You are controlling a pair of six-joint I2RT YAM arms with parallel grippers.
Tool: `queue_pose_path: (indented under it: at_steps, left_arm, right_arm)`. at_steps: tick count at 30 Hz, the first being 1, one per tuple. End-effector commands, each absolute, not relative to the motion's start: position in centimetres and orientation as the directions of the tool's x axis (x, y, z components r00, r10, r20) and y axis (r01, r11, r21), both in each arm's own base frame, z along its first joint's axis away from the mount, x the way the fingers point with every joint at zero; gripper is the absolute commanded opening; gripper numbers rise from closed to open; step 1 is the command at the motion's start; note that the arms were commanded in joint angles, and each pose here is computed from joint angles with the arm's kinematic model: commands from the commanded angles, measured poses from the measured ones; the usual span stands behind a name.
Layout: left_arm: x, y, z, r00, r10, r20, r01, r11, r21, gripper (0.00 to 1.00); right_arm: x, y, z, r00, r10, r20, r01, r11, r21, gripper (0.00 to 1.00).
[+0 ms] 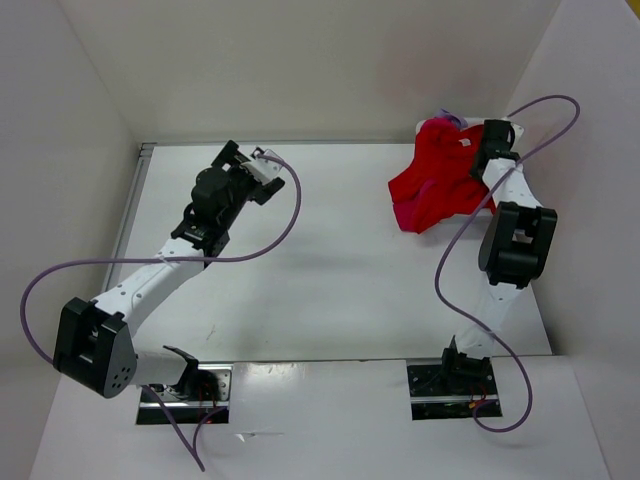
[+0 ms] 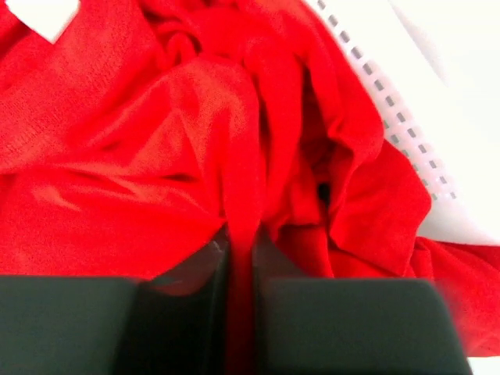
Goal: Fold and stack the t-shirts
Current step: Grab crumpled tshirt from bin with the right arm, then move the tshirt to the center of the board
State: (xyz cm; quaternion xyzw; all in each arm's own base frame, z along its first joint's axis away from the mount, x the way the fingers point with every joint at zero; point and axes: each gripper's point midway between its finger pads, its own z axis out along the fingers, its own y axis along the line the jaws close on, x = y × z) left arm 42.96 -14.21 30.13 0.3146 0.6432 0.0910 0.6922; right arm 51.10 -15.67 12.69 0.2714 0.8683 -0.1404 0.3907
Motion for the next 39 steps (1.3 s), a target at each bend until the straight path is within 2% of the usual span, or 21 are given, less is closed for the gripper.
queue_pose_path:
  at_steps: [1, 3, 7, 13, 14, 16, 18, 23, 29, 35, 39]
  left_arm:
    - [42.6, -14.5, 32.8, 0.240, 0.519, -0.821, 0.253, 0.783, 0.569, 1.00]
    - [42.3, -14.6, 32.8, 0.246, 0.516, -0.820, 0.261, 0.780, 0.569, 1.00]
    - [42.0, -14.7, 32.9, 0.260, 0.511, -0.819, 0.264, 0.779, 0.569, 1.00]
    - [40.5, -14.7, 34.2, 0.303, 0.475, -0.826, 0.274, 0.787, 0.553, 1.00]
    - [40.3, -14.7, 34.3, 0.310, 0.472, -0.825, 0.269, 0.789, 0.552, 1.00]
    - [39.6, -14.4, 34.9, 0.321, 0.459, -0.829, 0.264, 0.797, 0.544, 1.00]
    - [39.1, -14.3, 35.2, 0.330, 0.444, -0.833, 0.259, 0.806, 0.532, 1.00]
    - [37.5, -13.9, 36.5, 0.362, 0.398, -0.843, 0.258, 0.826, 0.500, 1.00]
    - [35.4, -13.1, 39.0, 0.410, 0.357, -0.839, 0.235, 0.848, 0.476, 1.00]
    - [34.4, -13.0, 38.7, 0.400, 0.325, -0.857, 0.260, 0.856, 0.446, 1.00]
    - [34.1, -13.1, 38.8, 0.401, 0.315, -0.860, 0.272, 0.856, 0.440, 1.00]
  right_arm:
    - [52.4, -16.4, 16.6, -0.470, 0.351, -0.810, 0.612, 0.791, -0.012, 0.09]
    - [52.0, -16.5, 18.7, -0.450, 0.311, -0.837, 0.639, 0.767, -0.058, 0.00]
    - [50.7, -15.4, 26.8, -0.338, 0.192, -0.921, 0.674, 0.733, -0.095, 0.00]
    - [47.2, -13.0, 36.1, -0.196, 0.037, -0.980, 0.744, 0.657, -0.124, 0.00]
    - [46.2, -12.6, 39.2, -0.113, 0.017, -0.993, 0.759, 0.647, -0.075, 0.00]
    - [45.1, -11.0, 42.0, -0.076, -0.035, -0.996, 0.764, 0.640, -0.081, 0.00]
    - [43.5, -10.1, 46.9, 0.053, -0.048, -0.997, 0.763, 0.646, 0.009, 0.00]
    - [41.1, -8.9, 53.6, 0.192, -0.065, -0.979, 0.739, 0.666, 0.101, 0.00]
    - [40.4, -9.2, 55.1, 0.219, -0.090, -0.972, 0.741, 0.663, 0.105, 0.00]
    - [42.2, -13.3, 49.8, 0.106, -0.127, -0.986, 0.809, 0.587, 0.012, 0.00]
    - [44.0, -12.7, 47.0, 0.054, -0.099, -0.994, 0.779, 0.627, -0.020, 0.00]
